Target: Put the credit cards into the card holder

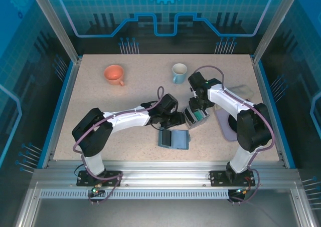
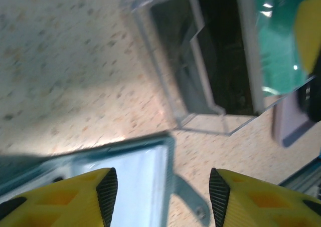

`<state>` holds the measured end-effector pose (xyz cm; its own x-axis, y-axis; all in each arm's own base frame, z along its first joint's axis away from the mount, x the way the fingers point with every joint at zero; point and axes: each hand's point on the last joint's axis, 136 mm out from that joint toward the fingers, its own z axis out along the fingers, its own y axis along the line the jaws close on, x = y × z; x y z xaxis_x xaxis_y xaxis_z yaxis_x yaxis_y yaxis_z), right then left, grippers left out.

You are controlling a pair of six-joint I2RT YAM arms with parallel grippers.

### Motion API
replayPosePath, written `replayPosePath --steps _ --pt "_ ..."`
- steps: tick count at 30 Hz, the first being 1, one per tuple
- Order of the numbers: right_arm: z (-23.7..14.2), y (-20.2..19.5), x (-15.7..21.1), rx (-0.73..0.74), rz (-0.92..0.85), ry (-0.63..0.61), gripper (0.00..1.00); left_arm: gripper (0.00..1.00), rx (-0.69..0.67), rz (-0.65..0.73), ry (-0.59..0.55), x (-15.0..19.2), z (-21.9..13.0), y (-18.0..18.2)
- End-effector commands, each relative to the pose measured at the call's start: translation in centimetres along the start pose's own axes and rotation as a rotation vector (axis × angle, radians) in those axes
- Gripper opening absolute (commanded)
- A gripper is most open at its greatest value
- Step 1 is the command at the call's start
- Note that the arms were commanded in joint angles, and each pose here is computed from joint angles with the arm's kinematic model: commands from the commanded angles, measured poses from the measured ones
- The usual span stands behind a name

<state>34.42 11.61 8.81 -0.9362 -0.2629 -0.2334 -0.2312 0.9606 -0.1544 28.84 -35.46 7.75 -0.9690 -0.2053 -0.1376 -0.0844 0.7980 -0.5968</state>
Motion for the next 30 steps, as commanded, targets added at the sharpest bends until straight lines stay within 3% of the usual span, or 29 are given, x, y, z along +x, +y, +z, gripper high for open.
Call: replayPosePath --steps 1,6,18,30 --pt "-0.3 -0.8 -0.2 0.026 -0.005 0.009 0.64 0.54 0.033 -0.089 0.012 -1.6 1.0 -1.1" --pt "0.3 -1.0 0.3 0.006 0.003 0.024 0.71 0.56 0.011 -0.136 0.016 -2.4 2.3 -1.0" --pt "1.9 -1.0 1.0 0.014 -0.006 0.085 0.77 0.60 0.031 -0.207 0.028 -3.8 4.7 -0.9" --pt "0.3 -2.9 0.3 0.110 0.011 0.029 0.76 0.51 -0.042 -0.246 0.055 -2.5 6.3 2.2"
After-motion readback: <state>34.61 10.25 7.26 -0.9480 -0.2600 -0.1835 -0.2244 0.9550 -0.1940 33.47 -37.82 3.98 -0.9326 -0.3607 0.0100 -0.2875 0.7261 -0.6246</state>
